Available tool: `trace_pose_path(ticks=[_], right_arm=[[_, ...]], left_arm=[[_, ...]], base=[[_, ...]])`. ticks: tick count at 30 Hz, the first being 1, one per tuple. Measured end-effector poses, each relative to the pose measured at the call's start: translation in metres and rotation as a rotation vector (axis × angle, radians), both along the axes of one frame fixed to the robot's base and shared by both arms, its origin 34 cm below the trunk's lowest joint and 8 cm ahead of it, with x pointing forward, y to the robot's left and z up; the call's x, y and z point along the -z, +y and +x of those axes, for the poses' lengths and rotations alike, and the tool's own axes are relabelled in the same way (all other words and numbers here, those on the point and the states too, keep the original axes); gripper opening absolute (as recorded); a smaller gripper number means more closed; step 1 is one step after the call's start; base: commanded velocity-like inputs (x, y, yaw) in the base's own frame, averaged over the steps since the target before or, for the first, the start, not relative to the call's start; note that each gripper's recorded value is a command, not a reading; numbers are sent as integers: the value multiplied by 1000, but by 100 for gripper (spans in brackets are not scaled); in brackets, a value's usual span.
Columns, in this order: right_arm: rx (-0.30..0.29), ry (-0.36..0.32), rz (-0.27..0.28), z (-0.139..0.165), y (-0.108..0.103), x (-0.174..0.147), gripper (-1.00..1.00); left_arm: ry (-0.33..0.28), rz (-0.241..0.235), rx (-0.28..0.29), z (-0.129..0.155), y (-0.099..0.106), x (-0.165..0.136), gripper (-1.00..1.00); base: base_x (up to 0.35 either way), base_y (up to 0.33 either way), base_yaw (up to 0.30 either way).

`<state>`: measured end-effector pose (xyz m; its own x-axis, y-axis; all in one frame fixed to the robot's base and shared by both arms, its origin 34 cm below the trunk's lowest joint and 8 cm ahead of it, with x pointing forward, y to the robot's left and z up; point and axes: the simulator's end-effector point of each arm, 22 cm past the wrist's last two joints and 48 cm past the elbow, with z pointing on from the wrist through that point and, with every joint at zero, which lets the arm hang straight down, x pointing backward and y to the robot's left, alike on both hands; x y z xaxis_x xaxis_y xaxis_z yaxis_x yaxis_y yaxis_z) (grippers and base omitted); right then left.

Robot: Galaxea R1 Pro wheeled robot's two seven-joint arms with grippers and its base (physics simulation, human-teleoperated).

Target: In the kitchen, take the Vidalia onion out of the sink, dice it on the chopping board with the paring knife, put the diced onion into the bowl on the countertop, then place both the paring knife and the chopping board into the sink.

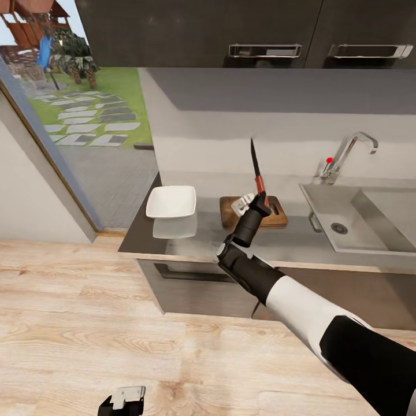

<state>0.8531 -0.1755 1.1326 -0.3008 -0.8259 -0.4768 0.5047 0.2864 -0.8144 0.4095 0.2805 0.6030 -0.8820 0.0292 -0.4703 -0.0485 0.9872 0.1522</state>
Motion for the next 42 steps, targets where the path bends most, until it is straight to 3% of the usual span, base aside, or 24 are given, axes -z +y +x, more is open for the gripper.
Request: trace_pose_path(ticks=[10,11,12,19,22,35,42], right_arm=[[-43,27,-100,0,24,0,-100],[-111,72,-218,1,53,4,-100],[-115,78,-221,2,54,5,-100],[-140,186,-200,9,59,26,-100],[-165,265,-181,14,62,43,-100],[-156,266,-166,16,56,41,-100],[-75,258,-43,23,22,31,-100]], left_arm=[[0,0,0,0,0,0,100],[0,0,0,0,0,0,100],[0,0,0,0,0,0,100],[1,-3,1,0,-2,0,100],[3,-14,2,-1,-11,1,100],[3,-15,2,-1,-12,1,100],[3,-16,2,-1,-12,1,100]], base=[[0,0,0],[0,0,0],[0,0,0],[-2,0,0],[-47,0,0],[-6,0,0],[0,0,0]])
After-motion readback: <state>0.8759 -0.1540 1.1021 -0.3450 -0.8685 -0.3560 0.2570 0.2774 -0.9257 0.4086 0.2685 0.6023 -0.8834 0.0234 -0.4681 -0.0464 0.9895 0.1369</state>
